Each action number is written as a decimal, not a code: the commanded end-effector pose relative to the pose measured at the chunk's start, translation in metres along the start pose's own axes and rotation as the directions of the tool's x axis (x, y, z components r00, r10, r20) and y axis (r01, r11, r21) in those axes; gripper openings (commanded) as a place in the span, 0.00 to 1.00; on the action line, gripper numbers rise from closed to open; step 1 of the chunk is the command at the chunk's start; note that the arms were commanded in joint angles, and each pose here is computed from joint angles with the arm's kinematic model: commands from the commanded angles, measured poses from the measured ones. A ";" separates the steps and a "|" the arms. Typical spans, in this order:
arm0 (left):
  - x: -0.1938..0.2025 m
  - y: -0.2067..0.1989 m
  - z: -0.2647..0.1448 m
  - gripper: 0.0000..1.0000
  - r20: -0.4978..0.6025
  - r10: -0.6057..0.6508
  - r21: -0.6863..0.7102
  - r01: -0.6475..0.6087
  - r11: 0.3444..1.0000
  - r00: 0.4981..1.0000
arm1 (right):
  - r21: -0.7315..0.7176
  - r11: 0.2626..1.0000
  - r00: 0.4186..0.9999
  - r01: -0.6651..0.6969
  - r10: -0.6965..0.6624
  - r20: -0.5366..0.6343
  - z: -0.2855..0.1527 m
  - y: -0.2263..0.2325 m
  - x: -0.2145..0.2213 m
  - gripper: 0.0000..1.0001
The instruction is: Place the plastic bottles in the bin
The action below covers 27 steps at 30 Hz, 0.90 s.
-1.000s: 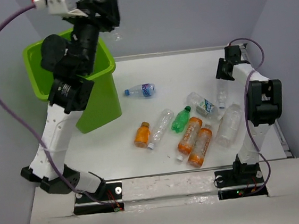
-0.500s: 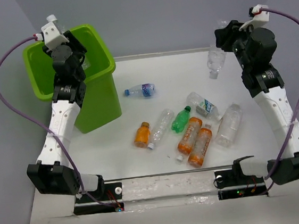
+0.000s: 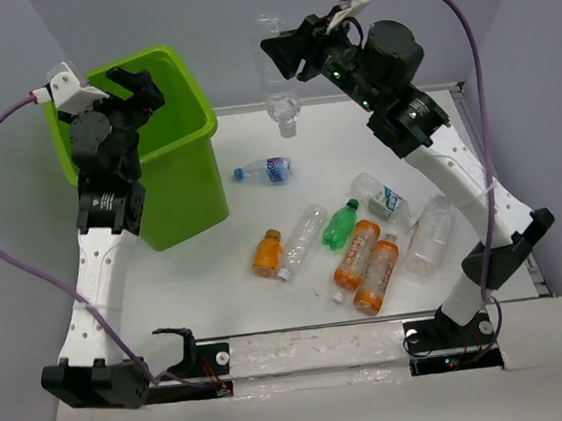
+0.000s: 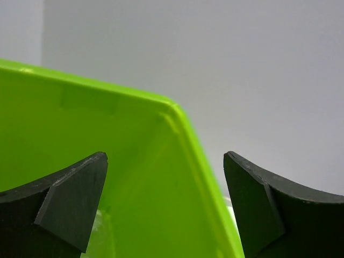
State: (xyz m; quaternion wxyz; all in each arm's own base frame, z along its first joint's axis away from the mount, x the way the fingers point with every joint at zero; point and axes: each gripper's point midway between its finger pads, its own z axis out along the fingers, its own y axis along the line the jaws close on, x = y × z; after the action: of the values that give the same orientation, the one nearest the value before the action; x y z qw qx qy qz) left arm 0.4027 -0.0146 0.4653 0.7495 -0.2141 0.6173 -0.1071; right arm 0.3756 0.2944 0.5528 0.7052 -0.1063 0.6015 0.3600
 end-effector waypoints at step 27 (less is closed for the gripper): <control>0.225 -0.005 -0.287 0.96 -0.791 0.036 0.394 0.464 0.794 0.610 | -0.319 0.944 0.925 -0.090 0.198 0.325 0.128 0.146 0.052 0.57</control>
State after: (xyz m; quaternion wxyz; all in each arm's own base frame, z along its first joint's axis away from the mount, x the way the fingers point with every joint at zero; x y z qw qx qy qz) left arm 0.1878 -0.1503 0.2542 0.4819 -0.0090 0.7732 -0.4122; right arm 0.3949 0.4914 0.5593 0.7369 -0.1161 0.4513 0.4897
